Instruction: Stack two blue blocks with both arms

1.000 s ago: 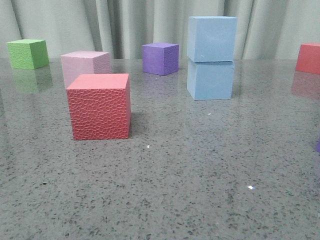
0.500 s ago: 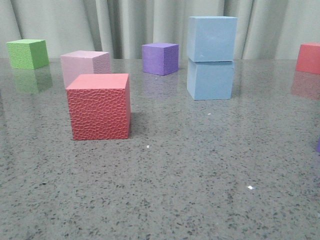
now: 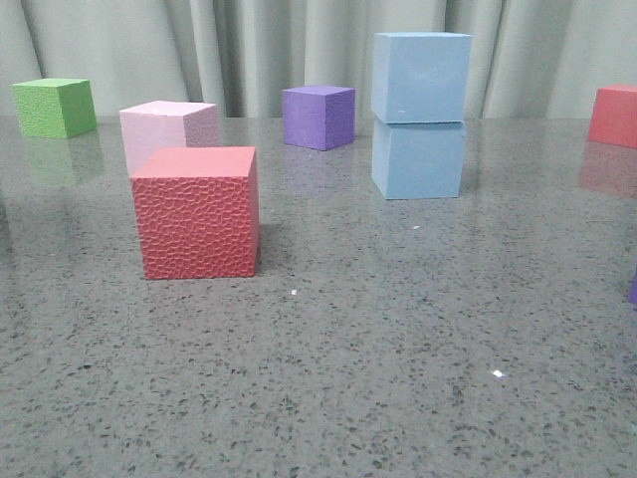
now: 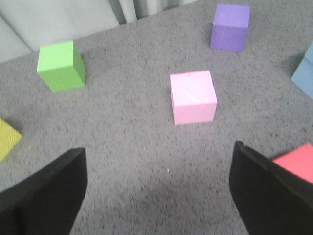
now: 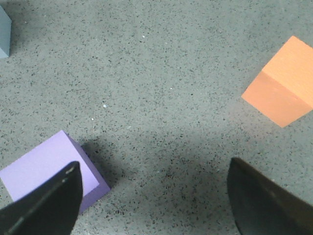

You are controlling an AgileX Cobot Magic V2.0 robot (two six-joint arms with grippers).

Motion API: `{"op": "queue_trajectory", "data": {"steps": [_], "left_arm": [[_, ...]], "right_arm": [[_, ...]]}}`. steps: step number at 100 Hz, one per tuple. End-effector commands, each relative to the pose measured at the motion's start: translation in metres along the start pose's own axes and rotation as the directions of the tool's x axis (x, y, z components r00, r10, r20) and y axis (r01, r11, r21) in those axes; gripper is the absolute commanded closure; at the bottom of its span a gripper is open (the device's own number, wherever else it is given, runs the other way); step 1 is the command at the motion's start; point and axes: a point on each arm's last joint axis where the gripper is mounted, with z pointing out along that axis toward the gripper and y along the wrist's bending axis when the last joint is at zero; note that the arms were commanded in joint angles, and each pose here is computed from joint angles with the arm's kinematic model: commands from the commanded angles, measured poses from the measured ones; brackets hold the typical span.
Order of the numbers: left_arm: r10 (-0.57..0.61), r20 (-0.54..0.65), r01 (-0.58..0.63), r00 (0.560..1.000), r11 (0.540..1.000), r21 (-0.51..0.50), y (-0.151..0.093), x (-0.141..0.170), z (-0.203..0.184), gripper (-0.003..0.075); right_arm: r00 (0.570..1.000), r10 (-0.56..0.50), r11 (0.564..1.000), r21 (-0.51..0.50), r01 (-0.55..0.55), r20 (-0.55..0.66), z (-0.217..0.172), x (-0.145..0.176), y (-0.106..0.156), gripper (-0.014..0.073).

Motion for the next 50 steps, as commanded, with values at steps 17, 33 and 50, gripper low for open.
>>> {"op": "queue_trajectory", "data": {"steps": [17,33,50], "left_arm": [[-0.079,0.129,0.089,0.988,0.993,-0.075,-0.004,0.042,-0.024,0.0154],[-0.115,0.113,0.125,0.987,0.989,-0.085,-0.008,0.073,-0.025,0.0154],[-0.163,0.137,0.175,0.977,0.981,-0.079,-0.013,0.098,-0.022,0.0154]], "right_arm": [[0.995,-0.008,1.0,-0.003,0.008,0.095,-0.007,-0.011,0.0,-0.0005],[0.995,-0.008,1.0,-0.005,0.008,0.102,-0.008,-0.011,0.0,-0.0005],[0.994,-0.008,1.0,-0.005,0.008,0.104,-0.008,-0.011,0.0,-0.0005]]}}
